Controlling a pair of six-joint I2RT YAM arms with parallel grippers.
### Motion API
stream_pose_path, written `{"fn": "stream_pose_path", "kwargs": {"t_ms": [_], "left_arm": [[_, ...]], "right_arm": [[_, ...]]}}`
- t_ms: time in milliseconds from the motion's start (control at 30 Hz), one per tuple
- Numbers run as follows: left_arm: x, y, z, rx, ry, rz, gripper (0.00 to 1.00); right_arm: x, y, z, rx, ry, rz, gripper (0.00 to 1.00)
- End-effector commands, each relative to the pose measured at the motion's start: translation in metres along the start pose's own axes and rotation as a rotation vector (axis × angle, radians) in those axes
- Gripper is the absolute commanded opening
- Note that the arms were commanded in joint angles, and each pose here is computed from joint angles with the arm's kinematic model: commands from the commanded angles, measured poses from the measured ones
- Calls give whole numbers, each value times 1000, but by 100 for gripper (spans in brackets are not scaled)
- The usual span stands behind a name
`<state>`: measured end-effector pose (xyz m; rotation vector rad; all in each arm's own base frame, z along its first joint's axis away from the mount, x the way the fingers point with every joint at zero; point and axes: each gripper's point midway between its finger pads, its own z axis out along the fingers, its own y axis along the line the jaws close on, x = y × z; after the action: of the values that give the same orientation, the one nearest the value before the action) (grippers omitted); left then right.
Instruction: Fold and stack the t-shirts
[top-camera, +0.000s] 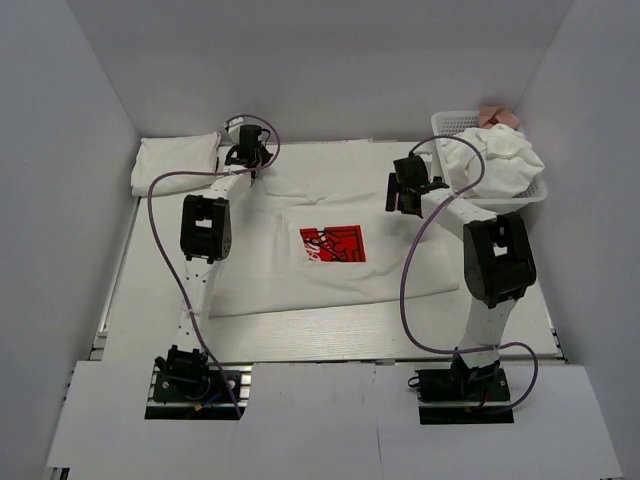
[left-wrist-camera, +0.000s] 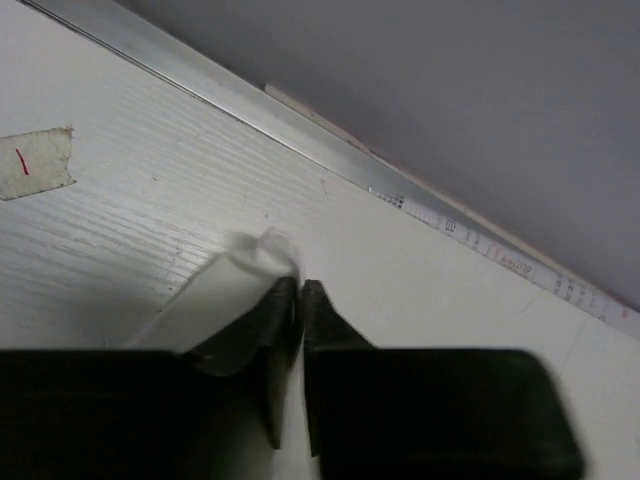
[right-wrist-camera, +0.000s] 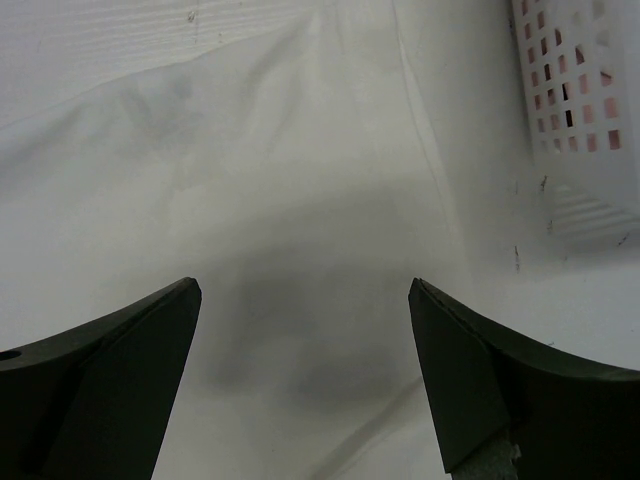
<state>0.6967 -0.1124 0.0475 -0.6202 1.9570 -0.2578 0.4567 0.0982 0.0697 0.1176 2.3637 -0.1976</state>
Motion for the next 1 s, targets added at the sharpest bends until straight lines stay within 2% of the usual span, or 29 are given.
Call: {"fn": "stream_pose_path", "kwargs": {"t_ms": [0, 67, 167, 233, 267, 300, 333, 400, 433, 567, 733, 967], "left_arm": [[-26, -19, -6, 55, -52, -19, 16], [-29, -17, -12, 39, -51, -17, 0], [-40, -18, -27, 34, -60, 3, 0], [-41, -15, -36, 27, -52, 18, 0], [-44, -16, -41, 28, -53, 18, 0], [-37, -8, -44, 13, -33, 41, 0], [-51, -17, -57, 42, -51, 44, 0], [-46, -11, -67, 40, -33, 76, 0], [-60, -17, -80, 53, -51, 71, 0], [-67, -12, -105, 52, -54, 125, 0], [-73, -16, -130, 49, -65, 180, 0], [-53, 9, -163, -8, 28, 186, 0]], "right_arm": [[-21, -7, 9, 46, -21, 72, 90], [-29, -9, 11, 65, -29, 110, 90], [-39, -6, 28, 80, -32, 154, 90], [-63, 2, 26, 56, -61, 185, 90], [-53, 5, 36, 60, -23, 194, 90], [-57, 9, 43, 63, -17, 210, 90], [-64, 15, 50, 64, -19, 244, 90], [-65, 19, 65, 83, 19, 277, 90], [-75, 23, 65, 72, 8, 307, 90], [-73, 33, 82, 41, 55, 325, 90], [-63, 21, 95, 102, 79, 322, 90], [-43, 12, 108, 119, 134, 279, 90]]}}
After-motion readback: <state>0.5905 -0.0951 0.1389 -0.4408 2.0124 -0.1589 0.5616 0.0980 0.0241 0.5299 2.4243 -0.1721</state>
